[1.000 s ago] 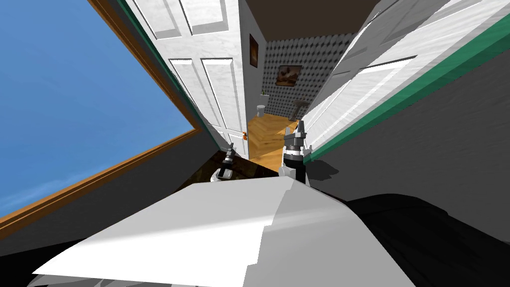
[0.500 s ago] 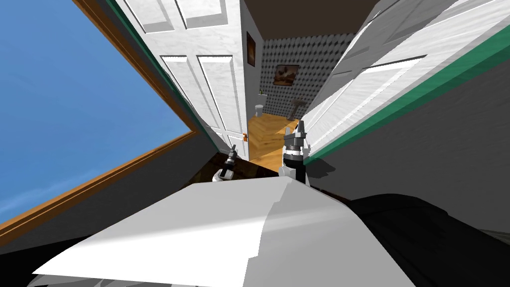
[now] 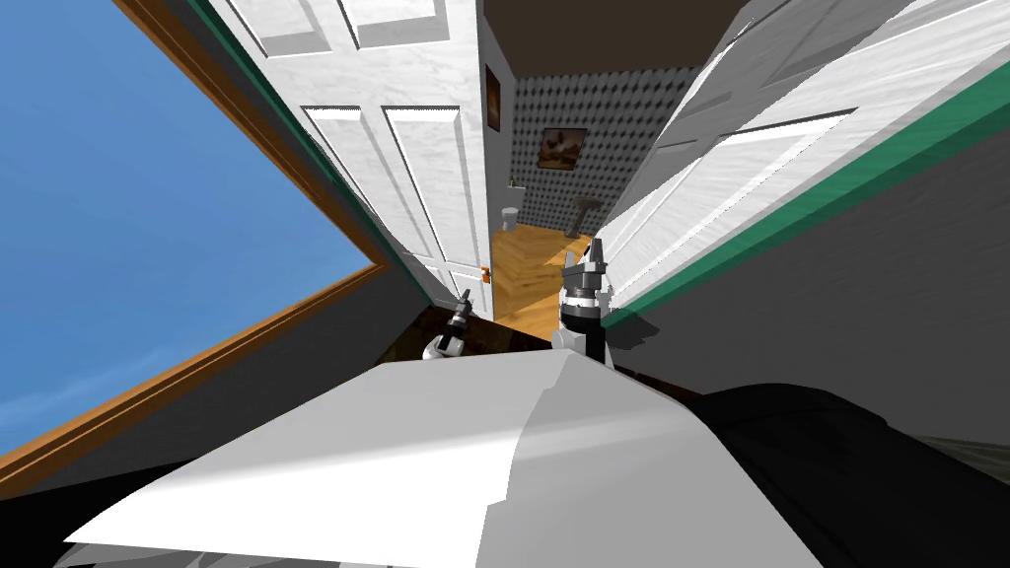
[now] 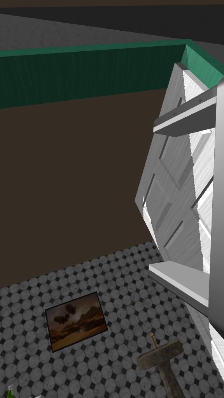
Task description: Push the door open
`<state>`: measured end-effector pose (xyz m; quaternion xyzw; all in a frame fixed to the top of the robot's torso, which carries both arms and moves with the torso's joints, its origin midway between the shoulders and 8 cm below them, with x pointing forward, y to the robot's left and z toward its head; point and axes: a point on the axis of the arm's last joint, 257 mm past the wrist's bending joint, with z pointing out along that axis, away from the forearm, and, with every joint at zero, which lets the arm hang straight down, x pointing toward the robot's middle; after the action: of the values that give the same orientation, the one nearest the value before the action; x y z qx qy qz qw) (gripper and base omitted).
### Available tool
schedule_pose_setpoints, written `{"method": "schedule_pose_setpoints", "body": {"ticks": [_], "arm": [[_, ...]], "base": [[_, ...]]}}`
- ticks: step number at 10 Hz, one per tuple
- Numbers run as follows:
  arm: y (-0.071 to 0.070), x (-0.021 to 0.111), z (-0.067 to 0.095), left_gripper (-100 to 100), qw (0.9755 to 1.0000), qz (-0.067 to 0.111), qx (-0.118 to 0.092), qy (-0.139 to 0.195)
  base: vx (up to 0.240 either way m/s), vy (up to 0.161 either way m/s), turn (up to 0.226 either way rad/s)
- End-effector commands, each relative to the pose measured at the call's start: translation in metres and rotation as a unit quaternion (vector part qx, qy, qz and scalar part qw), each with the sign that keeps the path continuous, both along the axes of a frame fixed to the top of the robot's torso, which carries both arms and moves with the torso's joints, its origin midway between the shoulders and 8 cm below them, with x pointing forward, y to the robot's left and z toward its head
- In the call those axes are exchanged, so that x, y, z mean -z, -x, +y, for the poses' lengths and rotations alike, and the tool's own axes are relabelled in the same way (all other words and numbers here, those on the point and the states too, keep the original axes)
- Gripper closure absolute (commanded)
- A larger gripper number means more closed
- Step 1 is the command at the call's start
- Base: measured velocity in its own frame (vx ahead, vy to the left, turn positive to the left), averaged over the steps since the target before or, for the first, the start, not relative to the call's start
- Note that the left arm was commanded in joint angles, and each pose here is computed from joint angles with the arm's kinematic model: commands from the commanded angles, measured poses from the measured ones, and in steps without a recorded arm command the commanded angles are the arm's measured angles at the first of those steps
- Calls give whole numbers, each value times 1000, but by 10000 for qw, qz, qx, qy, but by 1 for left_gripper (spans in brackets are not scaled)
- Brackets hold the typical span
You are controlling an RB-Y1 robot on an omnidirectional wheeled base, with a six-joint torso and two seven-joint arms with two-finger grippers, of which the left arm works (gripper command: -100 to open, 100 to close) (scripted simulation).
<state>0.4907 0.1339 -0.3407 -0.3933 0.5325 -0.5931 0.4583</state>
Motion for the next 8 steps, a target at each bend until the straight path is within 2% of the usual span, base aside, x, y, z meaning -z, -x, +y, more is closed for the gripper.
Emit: {"method": "schedule_pose_setpoints", "body": {"ticks": [1,8], "arm": [[1,8,-3,-100,9999,94,42,-15],[7,42,-20,-100,9985,504,225,-70]], "base": [[62,73,-55],[72,65,-64]]}}
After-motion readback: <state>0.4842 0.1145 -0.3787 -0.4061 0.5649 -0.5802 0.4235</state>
